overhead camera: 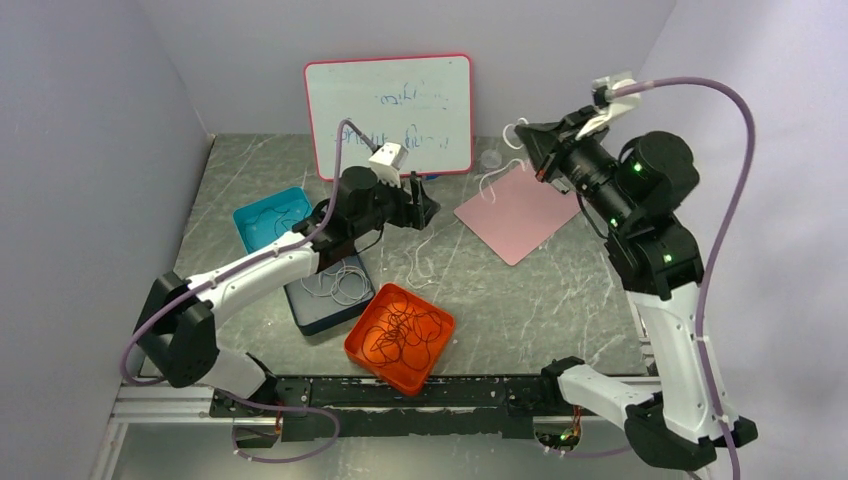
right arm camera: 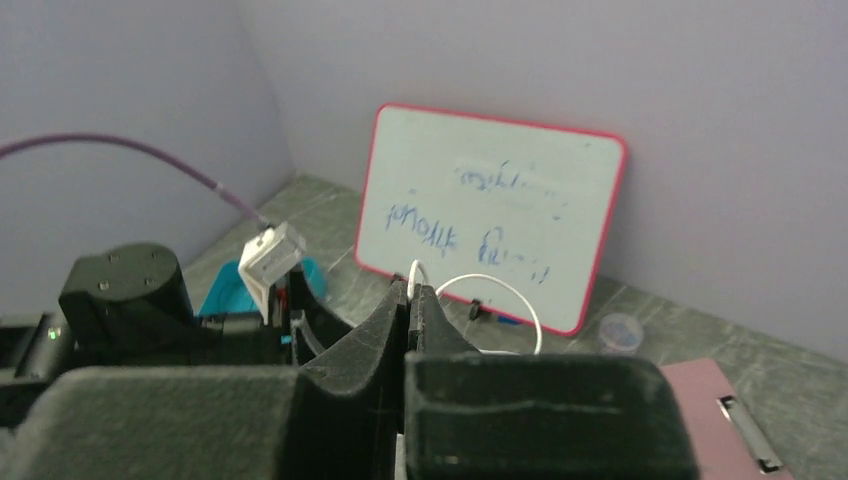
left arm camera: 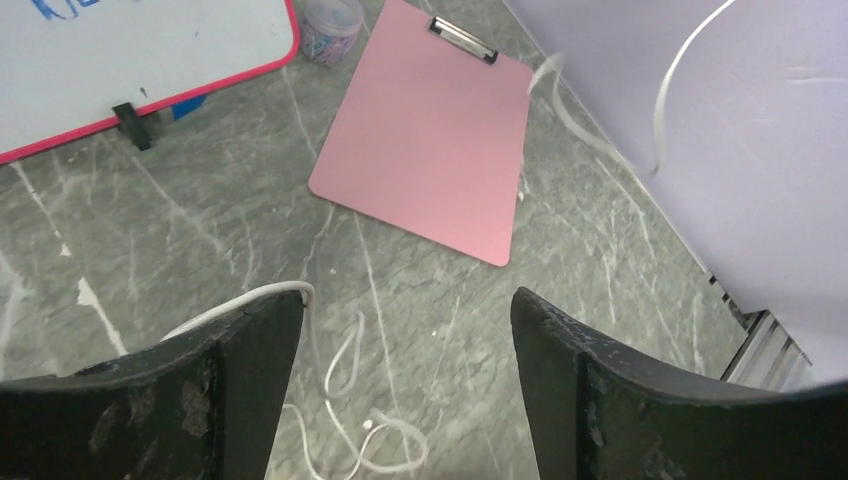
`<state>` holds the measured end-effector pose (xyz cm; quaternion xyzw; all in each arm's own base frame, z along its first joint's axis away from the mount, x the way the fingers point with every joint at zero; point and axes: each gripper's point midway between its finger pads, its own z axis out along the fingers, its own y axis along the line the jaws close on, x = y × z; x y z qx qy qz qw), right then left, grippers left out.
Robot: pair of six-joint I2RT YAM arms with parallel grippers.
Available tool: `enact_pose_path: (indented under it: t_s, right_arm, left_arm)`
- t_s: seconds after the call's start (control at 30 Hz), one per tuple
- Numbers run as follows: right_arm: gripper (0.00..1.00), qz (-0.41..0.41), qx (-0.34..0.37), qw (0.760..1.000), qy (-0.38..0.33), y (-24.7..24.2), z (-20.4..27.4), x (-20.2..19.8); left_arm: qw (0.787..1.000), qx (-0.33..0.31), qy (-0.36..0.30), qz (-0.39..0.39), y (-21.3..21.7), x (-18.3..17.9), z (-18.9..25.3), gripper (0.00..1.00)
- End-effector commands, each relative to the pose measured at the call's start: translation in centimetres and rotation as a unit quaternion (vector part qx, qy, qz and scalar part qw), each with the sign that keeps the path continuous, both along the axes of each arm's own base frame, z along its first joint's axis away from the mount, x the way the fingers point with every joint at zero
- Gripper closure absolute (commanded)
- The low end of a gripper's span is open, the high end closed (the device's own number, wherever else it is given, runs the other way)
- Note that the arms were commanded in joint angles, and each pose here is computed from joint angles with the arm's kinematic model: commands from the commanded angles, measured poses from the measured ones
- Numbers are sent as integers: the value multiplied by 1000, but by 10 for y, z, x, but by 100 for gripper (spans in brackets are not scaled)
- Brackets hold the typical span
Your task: Untangle the cables
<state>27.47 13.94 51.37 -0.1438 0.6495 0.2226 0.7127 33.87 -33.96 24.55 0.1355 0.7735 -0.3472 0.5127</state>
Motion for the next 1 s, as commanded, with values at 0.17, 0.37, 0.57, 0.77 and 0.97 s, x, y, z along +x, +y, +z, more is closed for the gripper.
enact_pose_path:
  t_s: [0.17, 0.37, 0.57, 0.77, 0.97]
  right_arm:
    - [100, 46, -22, 998, 25, 17, -26, 4]
    - [100, 1, -22, 999, 31, 2, -30, 7]
    - [100, 40, -38, 997, 56, 17, -49, 9]
    - [100, 115, -53, 989, 72, 41, -61, 4]
    - [100, 203, -36, 975, 84, 71, -67, -5]
  left_arm:
    - [993, 83, 52, -63, 7, -7, -38, 19]
    - [992, 71, 66, -78, 5, -10, -36, 17]
    - [996, 63, 57, -20, 39, -4, -18, 19]
    - [993, 80, 45, 79, 99, -3, -7, 19]
    - [976, 111, 21, 186, 161, -17, 13, 18]
